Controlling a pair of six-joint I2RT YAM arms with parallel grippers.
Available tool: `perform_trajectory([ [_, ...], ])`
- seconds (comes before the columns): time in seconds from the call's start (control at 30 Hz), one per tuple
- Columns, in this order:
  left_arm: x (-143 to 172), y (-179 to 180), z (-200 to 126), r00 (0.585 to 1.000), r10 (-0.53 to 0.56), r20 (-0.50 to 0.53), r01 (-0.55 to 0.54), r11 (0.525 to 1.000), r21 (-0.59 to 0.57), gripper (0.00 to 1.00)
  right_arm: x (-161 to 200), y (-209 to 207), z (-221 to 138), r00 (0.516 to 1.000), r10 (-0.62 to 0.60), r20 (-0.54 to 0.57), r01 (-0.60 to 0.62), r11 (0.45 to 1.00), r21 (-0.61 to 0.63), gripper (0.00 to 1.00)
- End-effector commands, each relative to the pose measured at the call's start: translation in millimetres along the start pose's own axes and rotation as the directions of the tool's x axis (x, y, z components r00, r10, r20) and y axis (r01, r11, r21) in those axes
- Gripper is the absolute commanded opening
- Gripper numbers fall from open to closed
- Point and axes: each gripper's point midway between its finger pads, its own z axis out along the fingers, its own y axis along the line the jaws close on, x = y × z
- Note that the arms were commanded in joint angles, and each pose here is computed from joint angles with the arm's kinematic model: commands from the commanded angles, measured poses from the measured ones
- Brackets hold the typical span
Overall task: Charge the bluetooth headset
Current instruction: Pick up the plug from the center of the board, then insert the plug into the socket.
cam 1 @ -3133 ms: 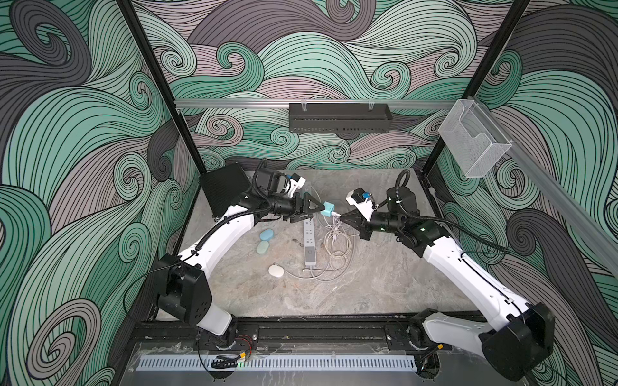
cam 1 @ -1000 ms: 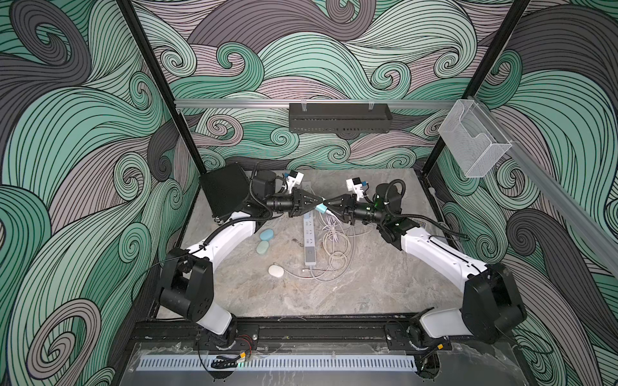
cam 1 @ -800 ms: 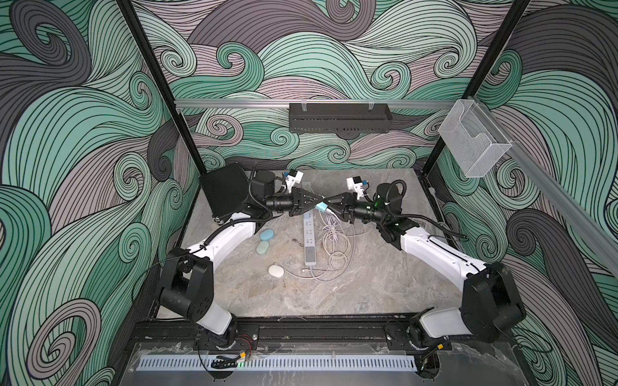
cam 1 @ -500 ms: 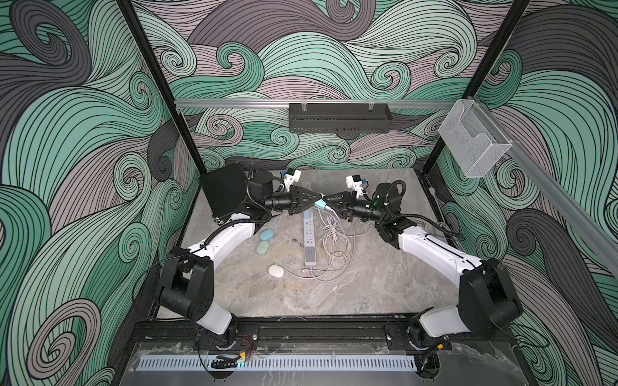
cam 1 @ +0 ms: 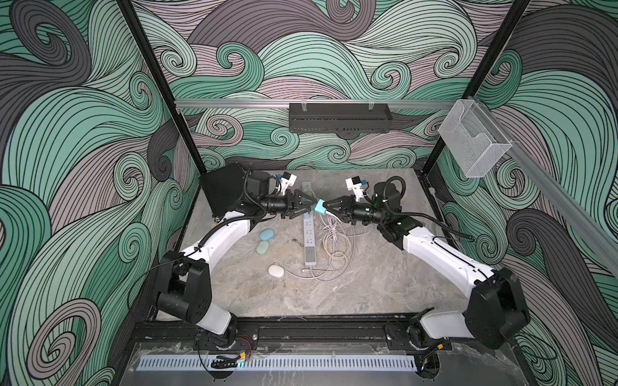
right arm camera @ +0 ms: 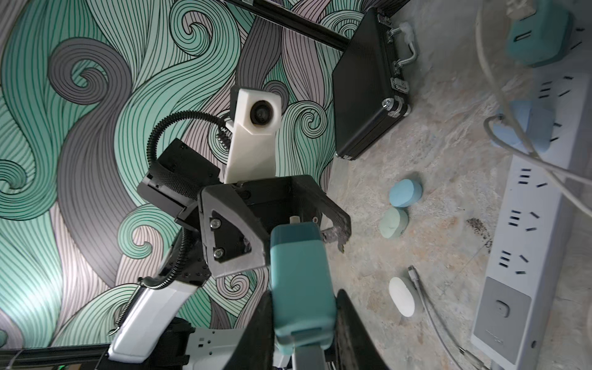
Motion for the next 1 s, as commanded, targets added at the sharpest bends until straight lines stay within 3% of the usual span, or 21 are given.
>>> perform_trajectory([
  [0.0, 2.1, 4.0, -25.1, 0.996, 0.09, 0.02, -0.087, 0.988, -0.128, 0.61, -0.6, 3.2, -16.1, 0.994, -0.106, 0.009, 0.104, 0.987, 0.123, 0.01],
  [0.2, 12.9, 26.4, -49.9, 0.984, 0.175, 0.037, -0.154, 0.937, -0.315, 0.61, 8.5, -18.2, -22.9, 0.99, -0.134, -0.051, 0.143, 0.927, 0.346, 0.0],
  [0.4, 24.0, 64.4, -74.0, 0.964, 0.265, 0.007, -0.221, 0.82, -0.528, 0.59, 20.6, -34.2, -16.4, 0.966, -0.189, -0.177, 0.257, 0.773, 0.579, 0.0],
  [0.57, 26.5, 72.4, -83.3, 0.931, 0.365, -0.017, -0.307, 0.757, -0.577, 0.59, 25.0, -41.8, -2.5, 0.939, -0.198, -0.28, 0.34, 0.642, 0.687, 0.0],
  [0.67, 29.6, 71.5, -86.1, 0.91, 0.414, -0.009, -0.343, 0.742, -0.575, 0.59, 26.4, -50.7, 7.7, 0.928, -0.177, -0.328, 0.367, 0.586, 0.722, 0.0],
  [0.8, 35.2, 72.8, -85.8, 0.889, 0.457, 0.027, -0.366, 0.745, -0.558, 0.59, 23.8, -62.7, 25.5, 0.918, -0.15, -0.367, 0.385, 0.556, 0.736, 0.0],
  [0.97, 42.1, 85.3, -82.9, 0.911, 0.411, 0.032, -0.324, 0.763, -0.559, 0.59, 27.2, -82.6, 46.3, 0.891, -0.106, -0.442, 0.428, 0.526, 0.735, 0.0],
])
